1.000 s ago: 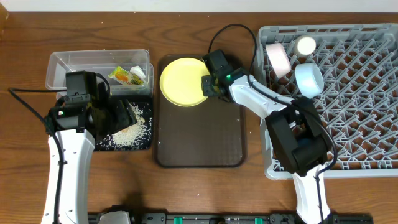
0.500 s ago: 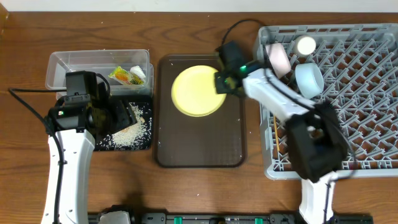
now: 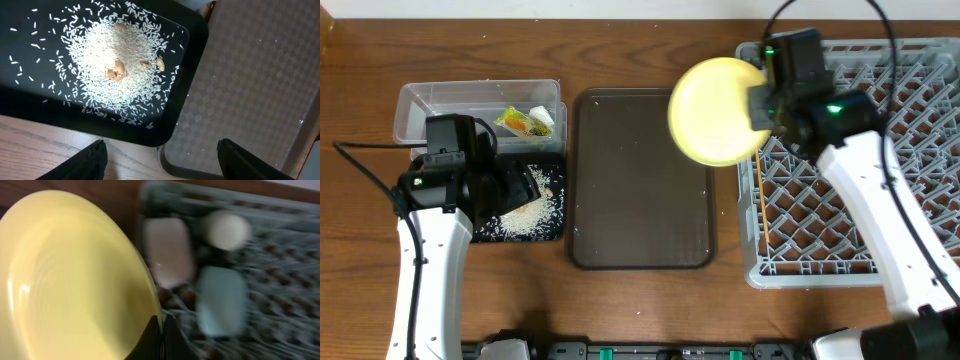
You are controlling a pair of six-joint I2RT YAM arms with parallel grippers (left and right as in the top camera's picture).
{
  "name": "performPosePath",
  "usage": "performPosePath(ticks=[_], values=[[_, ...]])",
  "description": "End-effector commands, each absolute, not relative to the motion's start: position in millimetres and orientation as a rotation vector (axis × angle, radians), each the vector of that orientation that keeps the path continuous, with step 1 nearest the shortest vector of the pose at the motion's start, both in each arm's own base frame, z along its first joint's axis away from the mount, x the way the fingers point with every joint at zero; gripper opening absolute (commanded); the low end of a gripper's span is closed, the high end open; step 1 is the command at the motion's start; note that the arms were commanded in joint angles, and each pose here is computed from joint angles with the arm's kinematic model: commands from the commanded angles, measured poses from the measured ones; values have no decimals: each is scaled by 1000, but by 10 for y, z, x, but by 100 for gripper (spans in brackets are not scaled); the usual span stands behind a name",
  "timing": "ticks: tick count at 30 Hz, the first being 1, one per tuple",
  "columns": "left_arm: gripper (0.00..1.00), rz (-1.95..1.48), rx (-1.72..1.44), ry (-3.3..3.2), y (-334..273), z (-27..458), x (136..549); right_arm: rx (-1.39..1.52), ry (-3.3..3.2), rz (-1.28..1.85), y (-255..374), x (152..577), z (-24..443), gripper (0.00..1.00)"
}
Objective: Sort waste into correct bins and load items into the dishwasher rack
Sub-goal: 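Lift the yellow plate and carry it into the dish rack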
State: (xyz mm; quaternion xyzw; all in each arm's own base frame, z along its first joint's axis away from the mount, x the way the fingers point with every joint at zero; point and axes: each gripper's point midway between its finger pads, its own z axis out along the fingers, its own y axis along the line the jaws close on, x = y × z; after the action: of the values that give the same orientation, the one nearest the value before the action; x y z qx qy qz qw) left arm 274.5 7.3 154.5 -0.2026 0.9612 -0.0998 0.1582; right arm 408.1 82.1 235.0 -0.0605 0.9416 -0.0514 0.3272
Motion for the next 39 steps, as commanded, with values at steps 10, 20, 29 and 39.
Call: performPosePath(ticks=[10, 20, 29, 39], values=[[73, -266, -589, 2740, 111, 1573, 2771, -264, 2412, -924, -234, 3802, 2716, 1], [73, -266, -589, 2740, 111, 1574, 2772, -245, 2405, -1122, -441, 3657, 2805, 1], [73, -266, -588, 2737, 112, 1576, 2780, -288, 2469, -1073, -356, 3566, 2682, 1], [73, -266, -588, 2737, 112, 1576, 2779, -324, 2506, -1058, -272, 3502, 2580, 1]])
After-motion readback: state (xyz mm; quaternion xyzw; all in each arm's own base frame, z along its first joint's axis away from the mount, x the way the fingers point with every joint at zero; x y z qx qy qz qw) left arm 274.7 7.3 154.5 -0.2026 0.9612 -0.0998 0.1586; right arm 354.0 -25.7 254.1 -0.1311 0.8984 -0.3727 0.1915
